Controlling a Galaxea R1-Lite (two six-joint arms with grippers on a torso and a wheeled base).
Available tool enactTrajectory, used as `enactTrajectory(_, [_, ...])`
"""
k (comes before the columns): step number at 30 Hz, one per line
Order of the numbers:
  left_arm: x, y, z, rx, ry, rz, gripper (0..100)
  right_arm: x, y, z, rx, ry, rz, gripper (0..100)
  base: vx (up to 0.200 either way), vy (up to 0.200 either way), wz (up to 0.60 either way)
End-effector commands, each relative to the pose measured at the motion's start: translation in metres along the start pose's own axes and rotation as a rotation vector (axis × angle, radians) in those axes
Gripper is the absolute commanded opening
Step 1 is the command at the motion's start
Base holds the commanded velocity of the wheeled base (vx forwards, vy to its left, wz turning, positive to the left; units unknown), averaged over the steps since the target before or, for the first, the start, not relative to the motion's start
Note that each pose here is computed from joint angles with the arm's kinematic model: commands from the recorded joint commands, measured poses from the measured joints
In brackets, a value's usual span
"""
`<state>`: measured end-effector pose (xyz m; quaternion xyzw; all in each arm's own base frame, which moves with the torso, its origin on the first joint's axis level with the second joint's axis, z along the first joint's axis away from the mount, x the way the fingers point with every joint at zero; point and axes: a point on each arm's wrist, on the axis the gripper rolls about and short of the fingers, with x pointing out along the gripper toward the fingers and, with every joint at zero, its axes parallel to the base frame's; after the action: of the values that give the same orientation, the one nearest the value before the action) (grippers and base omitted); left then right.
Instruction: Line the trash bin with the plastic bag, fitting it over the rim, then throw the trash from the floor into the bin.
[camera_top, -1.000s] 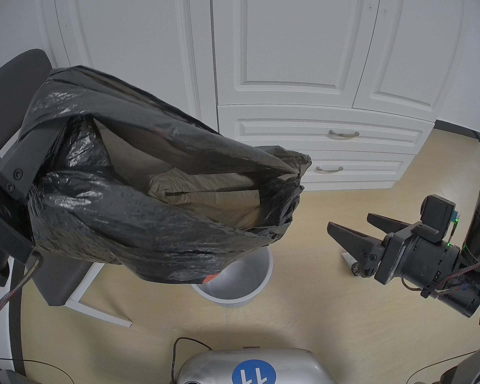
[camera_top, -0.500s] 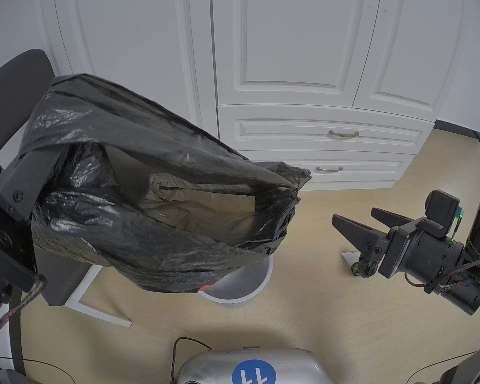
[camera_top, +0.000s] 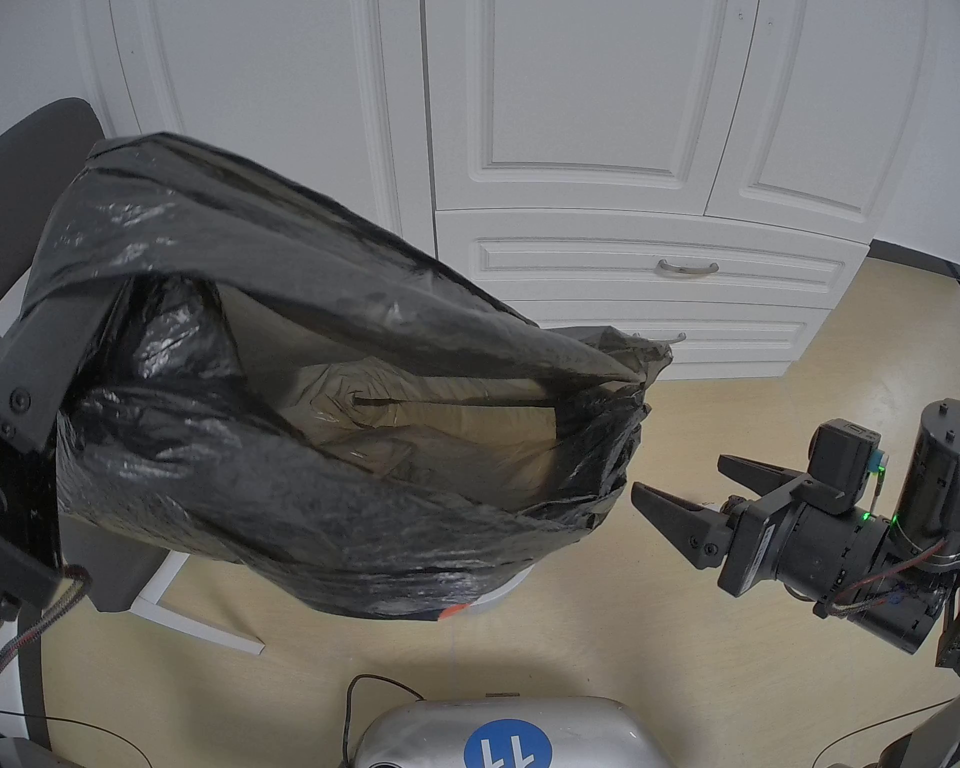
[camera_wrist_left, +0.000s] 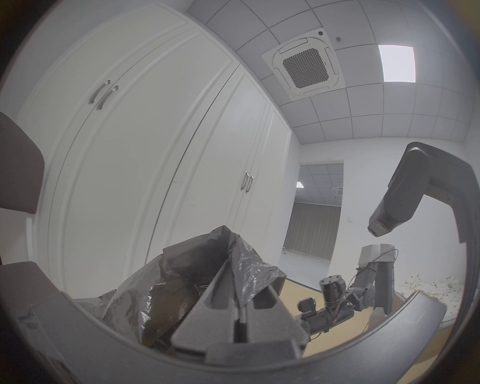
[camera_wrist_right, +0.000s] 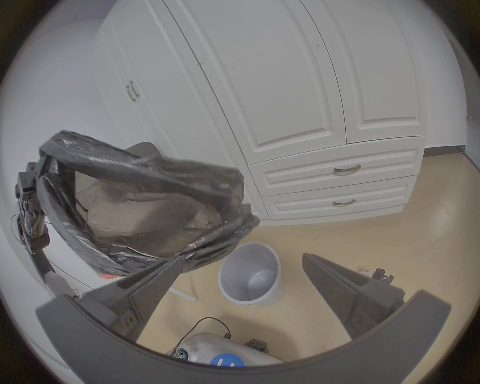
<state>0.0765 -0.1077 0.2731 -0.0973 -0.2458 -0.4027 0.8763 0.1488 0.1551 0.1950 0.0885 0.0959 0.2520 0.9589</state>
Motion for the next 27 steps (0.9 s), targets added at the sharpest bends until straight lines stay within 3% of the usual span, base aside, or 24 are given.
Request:
enactTrajectory(1, [-0.003,-0.002,-0.003,-0.004,0.010,-0.042,0,0.010,0.002,-0.007,-0.004,0.032,-0.006,100,0.000,0.000,0.00])
enactTrajectory(9, [-0.008,-0.004,-0.011,0.001,0.039,-0.103,0,0.009,0.004,0.003,0.046,-0.058,0.018,100,0.000,0.000,0.00])
enactTrajectory(16, [-0.007,-0.006,-0.009,-0.006,0.023,-0.115,0,0.016,0.002,-0.007,0.029,-0.007,0.000,100,0.000,0.000,0.00])
enactTrajectory(21, [-0.007,-0.005,0.001,-0.013,-0.074,-0.107,0,0.018,0.001,-0.014,0.021,0.015,-0.005,100,0.000,0.000,0.00])
enactTrajectory(27, [-0.008,-0.005,0.004,-0.019,-0.104,-0.137,0,0.020,0.005,-0.019,0.055,0.034,0.021,100,0.000,0.000,0.00])
